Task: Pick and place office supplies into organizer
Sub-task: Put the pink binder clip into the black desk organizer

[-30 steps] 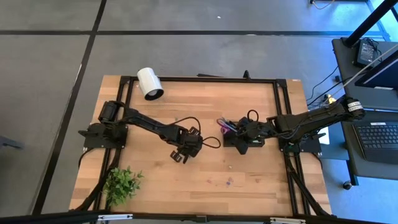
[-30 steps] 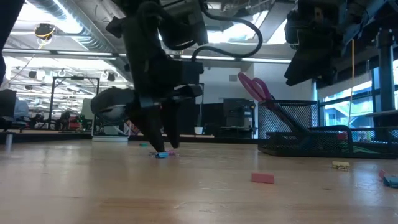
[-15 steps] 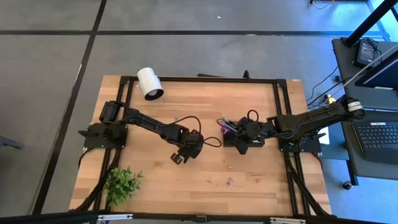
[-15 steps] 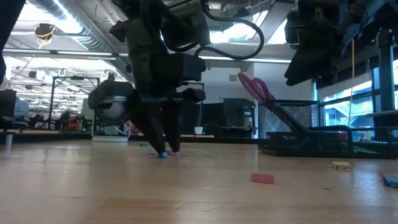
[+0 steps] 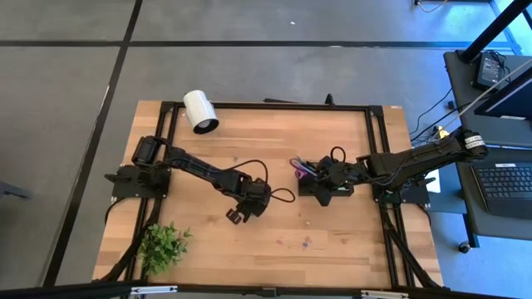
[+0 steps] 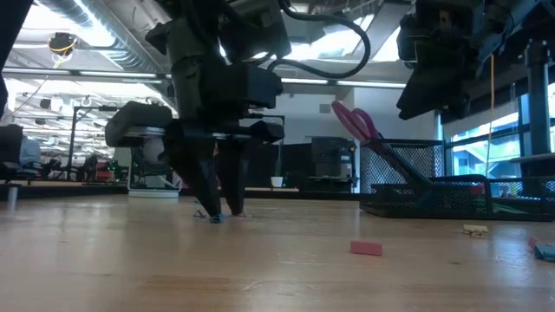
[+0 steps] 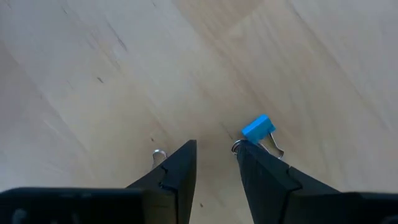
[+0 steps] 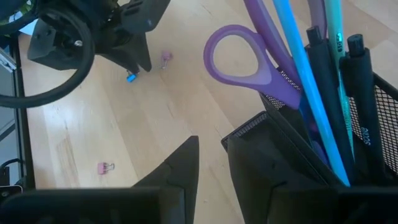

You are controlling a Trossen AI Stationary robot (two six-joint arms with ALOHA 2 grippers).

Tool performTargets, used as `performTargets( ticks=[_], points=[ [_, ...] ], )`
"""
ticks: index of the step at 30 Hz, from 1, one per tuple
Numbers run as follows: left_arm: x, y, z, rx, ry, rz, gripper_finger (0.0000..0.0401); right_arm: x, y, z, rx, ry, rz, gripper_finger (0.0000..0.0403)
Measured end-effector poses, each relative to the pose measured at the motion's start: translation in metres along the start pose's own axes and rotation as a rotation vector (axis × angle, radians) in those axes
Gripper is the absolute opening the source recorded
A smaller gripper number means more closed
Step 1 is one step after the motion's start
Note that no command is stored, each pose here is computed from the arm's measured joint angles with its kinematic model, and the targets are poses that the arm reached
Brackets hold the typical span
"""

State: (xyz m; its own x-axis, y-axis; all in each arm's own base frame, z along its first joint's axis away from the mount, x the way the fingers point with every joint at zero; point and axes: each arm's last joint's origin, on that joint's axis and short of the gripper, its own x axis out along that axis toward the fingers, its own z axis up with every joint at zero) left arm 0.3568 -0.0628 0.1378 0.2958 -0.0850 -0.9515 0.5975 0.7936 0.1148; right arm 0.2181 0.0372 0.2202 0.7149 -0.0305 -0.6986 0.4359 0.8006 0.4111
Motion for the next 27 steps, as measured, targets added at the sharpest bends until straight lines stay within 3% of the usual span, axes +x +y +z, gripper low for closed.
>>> performTargets(
  ticks=[13, 19, 27],
  points=[
    [-0.023, 0.005, 0.001, -0.012, -0.009, 0.121, 0.0131, 0.0, 0.0, 0.0, 0.0, 0.001, -0.001, 0.009],
    [-0.024, 0.007, 0.0, 0.053, 0.026, 0.177, 0.0143, 0.0, 0.0, 0.0, 0.0, 0.0, -0.001, 0.009],
    [-0.025, 0.019, -0.006, 0.025, 0.023, 0.172, 0.0139, 0.0, 0.0, 0.0, 0.0, 0.0, -0.001, 0.009]
  ],
)
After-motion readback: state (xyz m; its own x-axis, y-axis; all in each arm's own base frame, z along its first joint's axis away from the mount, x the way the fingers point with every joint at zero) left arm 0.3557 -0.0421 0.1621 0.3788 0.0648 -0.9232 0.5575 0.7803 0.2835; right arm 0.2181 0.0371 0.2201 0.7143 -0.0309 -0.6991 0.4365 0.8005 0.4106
